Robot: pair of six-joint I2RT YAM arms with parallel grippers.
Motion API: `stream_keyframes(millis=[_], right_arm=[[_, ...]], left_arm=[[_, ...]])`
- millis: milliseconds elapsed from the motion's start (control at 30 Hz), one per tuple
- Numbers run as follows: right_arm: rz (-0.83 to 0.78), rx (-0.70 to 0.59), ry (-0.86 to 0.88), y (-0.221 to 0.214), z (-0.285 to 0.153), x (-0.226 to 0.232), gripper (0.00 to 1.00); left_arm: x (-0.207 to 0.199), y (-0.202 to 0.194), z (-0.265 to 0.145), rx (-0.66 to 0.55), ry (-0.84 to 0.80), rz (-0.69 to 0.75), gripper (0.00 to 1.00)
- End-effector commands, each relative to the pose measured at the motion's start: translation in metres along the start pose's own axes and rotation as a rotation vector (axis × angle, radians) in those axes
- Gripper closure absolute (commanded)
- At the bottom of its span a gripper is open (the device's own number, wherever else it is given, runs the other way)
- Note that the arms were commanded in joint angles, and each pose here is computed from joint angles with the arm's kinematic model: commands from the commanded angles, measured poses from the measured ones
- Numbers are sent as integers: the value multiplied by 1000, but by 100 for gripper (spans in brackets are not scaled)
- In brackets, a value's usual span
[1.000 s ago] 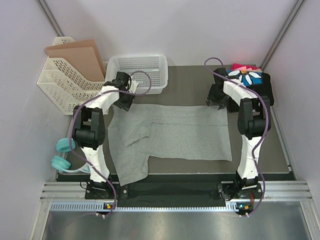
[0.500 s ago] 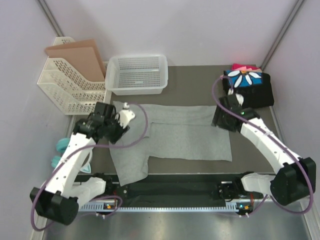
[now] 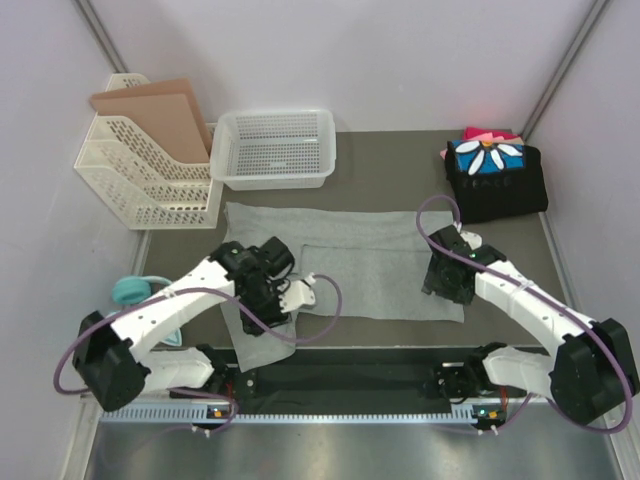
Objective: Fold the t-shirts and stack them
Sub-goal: Grap the side of the flattened tshirt closest away from the robot with both arms
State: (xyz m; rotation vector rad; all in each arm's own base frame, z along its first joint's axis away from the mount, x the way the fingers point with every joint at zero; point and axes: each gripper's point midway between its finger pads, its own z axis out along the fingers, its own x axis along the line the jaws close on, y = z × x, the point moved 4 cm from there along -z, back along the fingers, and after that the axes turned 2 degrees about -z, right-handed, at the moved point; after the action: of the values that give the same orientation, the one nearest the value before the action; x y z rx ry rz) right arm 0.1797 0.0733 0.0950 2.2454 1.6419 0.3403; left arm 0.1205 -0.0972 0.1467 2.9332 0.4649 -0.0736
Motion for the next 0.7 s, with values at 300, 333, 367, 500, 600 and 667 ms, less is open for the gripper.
stream_keyframes(millis=[300, 333, 367, 500, 600, 667], right_arm=[[47, -35, -21, 7, -11, 6, 36], [47, -36, -24, 8, -11, 7, 36], [42, -30, -34, 7, -11, 5, 36], [44, -25, -57, 7, -10, 3, 31], [46, -21, -63, 7, -10, 3, 30], [49, -19, -63, 8, -11, 3, 30]], left_arm=[[-33, 65, 45, 17, -130, 68, 42], [-33, 67, 49, 26, -140, 69, 40], [-32, 70, 53, 21, -140, 72, 40], [-25, 76, 63, 33, -108, 57, 36], [-20, 79, 73, 59, -97, 42, 35], [-20, 78, 80, 81, -106, 40, 35]])
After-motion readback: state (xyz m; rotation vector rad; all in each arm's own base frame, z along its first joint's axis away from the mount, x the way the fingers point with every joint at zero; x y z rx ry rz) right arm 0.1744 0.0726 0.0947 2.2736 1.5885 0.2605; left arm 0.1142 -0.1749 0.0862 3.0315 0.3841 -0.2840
